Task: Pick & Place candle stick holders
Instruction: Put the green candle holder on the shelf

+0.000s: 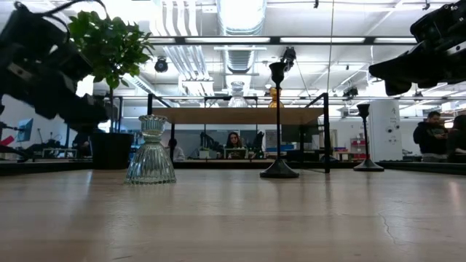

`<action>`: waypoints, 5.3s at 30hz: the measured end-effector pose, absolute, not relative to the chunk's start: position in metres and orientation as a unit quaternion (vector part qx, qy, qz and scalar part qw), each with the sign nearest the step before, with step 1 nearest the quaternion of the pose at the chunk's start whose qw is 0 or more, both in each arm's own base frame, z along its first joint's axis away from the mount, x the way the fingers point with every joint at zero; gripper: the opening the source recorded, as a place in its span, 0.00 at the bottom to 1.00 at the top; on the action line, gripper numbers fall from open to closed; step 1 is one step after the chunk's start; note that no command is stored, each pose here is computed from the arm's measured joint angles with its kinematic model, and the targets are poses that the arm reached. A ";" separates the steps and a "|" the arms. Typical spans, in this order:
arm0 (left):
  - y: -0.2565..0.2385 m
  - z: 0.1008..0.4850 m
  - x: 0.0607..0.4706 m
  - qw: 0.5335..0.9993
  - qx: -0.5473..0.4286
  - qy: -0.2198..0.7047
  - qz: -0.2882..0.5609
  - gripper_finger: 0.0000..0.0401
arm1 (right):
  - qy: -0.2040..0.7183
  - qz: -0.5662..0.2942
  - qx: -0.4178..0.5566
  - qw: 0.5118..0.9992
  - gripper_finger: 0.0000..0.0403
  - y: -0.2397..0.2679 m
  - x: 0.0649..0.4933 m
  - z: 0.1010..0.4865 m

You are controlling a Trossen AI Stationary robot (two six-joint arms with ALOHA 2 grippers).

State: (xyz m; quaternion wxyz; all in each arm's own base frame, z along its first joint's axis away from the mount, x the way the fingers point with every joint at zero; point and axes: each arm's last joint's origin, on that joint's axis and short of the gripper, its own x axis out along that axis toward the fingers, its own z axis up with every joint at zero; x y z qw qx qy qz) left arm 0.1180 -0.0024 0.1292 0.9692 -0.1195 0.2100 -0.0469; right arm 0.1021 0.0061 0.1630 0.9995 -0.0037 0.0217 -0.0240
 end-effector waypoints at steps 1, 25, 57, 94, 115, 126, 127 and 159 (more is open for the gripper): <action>-0.002 0.127 0.119 0.967 -0.122 0.219 -0.046 0.30 | 0.022 -0.024 -0.001 0.999 0.02 0.006 0.102 0.163; -0.001 0.120 0.141 0.963 -0.132 0.232 -0.027 0.43 | 0.022 -0.024 -0.004 0.999 0.02 0.006 0.102 0.163; -0.003 0.129 0.204 0.959 -0.094 0.264 -0.042 0.43 | 0.022 -0.024 -0.005 0.999 0.02 0.006 0.102 0.163; -0.007 0.142 0.238 0.948 -0.141 0.281 -0.056 0.57 | 0.022 -0.024 -0.003 0.999 0.02 0.006 0.102 0.163; -0.007 0.144 0.243 0.961 -0.081 0.256 -0.070 0.74 | 0.022 -0.024 -0.001 0.999 0.02 0.006 0.102 0.163; -0.010 0.138 0.253 0.968 -0.081 0.220 -0.093 0.75 | 0.022 -0.024 -0.005 0.999 0.02 0.006 0.102 0.163; -0.010 0.135 0.254 0.966 -0.082 0.226 -0.093 0.75 | 0.022 -0.024 -0.005 0.999 0.02 0.006 0.102 0.163; -0.011 0.130 0.260 0.965 -0.122 0.206 -0.103 0.34 | 0.022 -0.024 -0.003 0.999 0.02 0.006 0.102 0.163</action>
